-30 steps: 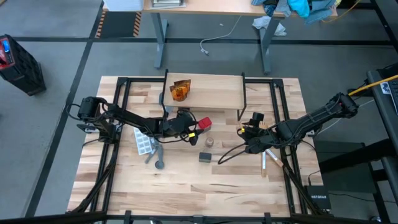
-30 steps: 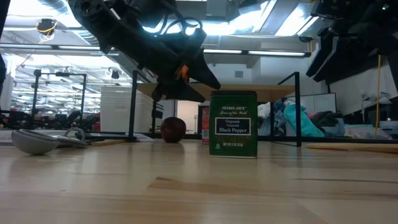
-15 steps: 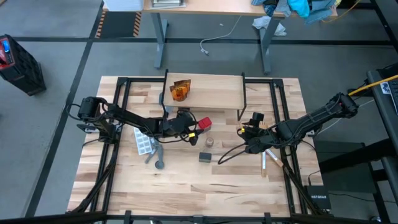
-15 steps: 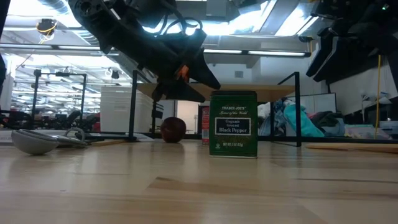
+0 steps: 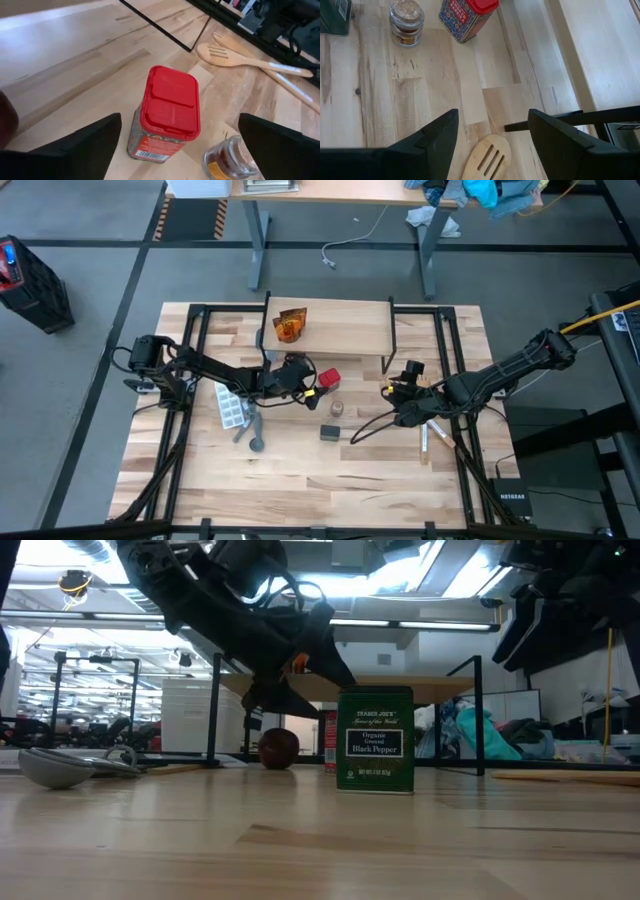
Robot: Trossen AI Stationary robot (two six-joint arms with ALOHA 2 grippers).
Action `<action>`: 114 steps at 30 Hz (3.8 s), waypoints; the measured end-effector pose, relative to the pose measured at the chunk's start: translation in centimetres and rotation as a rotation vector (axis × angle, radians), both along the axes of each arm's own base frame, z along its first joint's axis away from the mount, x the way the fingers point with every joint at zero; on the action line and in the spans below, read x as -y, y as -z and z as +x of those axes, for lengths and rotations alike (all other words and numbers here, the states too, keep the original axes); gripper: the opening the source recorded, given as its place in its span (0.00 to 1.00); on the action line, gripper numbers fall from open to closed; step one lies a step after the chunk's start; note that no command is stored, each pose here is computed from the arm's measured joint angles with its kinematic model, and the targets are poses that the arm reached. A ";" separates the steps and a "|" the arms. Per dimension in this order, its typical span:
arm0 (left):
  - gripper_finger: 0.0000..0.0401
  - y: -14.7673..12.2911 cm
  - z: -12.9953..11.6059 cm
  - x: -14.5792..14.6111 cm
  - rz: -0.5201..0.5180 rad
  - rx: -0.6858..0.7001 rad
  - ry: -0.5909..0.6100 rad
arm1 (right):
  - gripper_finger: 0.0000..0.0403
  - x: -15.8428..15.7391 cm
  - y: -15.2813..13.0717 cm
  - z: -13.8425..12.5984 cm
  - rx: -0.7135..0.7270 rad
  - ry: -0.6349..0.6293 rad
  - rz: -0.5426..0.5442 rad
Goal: Shelf spices
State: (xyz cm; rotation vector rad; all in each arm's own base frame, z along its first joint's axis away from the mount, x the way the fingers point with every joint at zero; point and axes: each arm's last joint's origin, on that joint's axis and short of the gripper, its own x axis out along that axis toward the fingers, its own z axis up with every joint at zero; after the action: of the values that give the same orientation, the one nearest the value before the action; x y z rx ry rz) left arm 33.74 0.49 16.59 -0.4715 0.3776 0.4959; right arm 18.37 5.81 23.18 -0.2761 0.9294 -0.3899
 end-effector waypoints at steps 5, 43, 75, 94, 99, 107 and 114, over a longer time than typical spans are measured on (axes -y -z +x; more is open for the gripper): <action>0.95 0.1 0.0 0.0 0.013 -0.014 0.007 | 0.61 0.0 0.0 0.0 0.002 0.001 0.001; 0.93 4.0 2.6 -0.1 -0.036 0.085 -0.141 | 0.61 0.0 0.0 0.0 0.002 0.000 0.001; 0.49 3.9 2.6 -0.1 0.143 -0.010 -0.027 | 0.61 0.0 0.0 0.0 0.002 0.000 0.001; 0.49 -0.5 2.0 1.5 0.226 0.080 0.052 | 0.61 0.0 0.0 0.0 0.002 0.000 0.001; 0.49 -3.6 1.2 0.9 0.281 0.131 0.049 | 0.61 0.0 0.0 0.0 0.002 0.000 0.001; 0.49 -7.9 -1.4 -1.9 0.361 0.106 -0.008 | 0.61 0.0 0.0 0.0 0.002 0.000 0.001; 0.49 -9.8 -3.6 -4.5 0.365 0.065 -0.079 | 0.61 0.0 0.0 0.0 0.002 0.001 0.001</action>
State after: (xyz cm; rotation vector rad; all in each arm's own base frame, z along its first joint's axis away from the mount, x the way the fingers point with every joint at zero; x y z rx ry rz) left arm 30.10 4.97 26.42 -0.1487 0.1994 0.6098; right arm 18.39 5.81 23.18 -0.2745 0.9272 -0.3903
